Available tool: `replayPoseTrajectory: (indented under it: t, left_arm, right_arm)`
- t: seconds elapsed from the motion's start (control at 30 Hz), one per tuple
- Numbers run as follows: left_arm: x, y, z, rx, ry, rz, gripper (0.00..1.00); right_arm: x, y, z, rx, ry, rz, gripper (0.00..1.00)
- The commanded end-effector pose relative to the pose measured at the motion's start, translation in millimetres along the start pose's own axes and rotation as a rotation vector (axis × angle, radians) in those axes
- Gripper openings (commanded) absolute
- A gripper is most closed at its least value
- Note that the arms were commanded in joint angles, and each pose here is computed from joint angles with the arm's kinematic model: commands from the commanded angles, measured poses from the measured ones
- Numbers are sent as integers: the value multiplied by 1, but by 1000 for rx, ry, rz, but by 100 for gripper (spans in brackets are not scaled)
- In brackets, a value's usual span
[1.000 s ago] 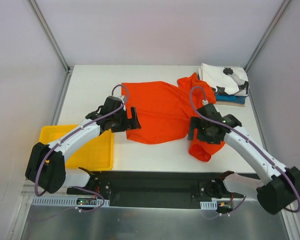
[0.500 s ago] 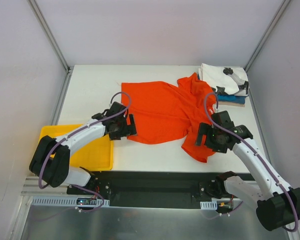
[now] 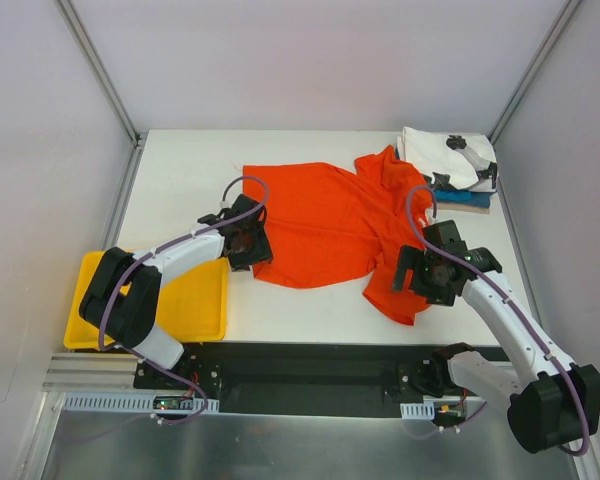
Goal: Fold and stack the t-shirts
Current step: Flatten the tshirt out
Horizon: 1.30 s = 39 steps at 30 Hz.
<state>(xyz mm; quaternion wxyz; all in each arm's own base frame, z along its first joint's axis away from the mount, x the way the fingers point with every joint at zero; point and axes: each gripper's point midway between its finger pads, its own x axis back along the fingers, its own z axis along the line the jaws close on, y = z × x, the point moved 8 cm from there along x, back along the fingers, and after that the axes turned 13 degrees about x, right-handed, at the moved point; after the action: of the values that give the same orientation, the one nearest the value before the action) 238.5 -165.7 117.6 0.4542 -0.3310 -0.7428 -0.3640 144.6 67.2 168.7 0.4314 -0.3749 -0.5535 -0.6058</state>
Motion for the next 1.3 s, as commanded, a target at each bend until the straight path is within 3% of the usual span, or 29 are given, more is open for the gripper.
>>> replayPoseTrajectory:
  t: [0.0,0.3,0.87,1.1,1.27]
  left_arm:
    - [6,6,-17,12,-32,-37,58]
    - [-19,4,-15,-4,77,13,53]
    - [9,-34,10,-144,222,160,47]
    - [38,-37,11,-145,177,112,52]
    - [37,-19,-2,-136,196,-2,58]
  right_arm:
    - [-2,2,-2,11,5,-8,96]
    - [-3,3,-5,13,-1,-10,96]
    - [-3,6,-9,14,-10,-16,96]
    - [-3,4,-11,14,-11,-21,96]
    - [-5,5,-12,18,-12,-24,96]
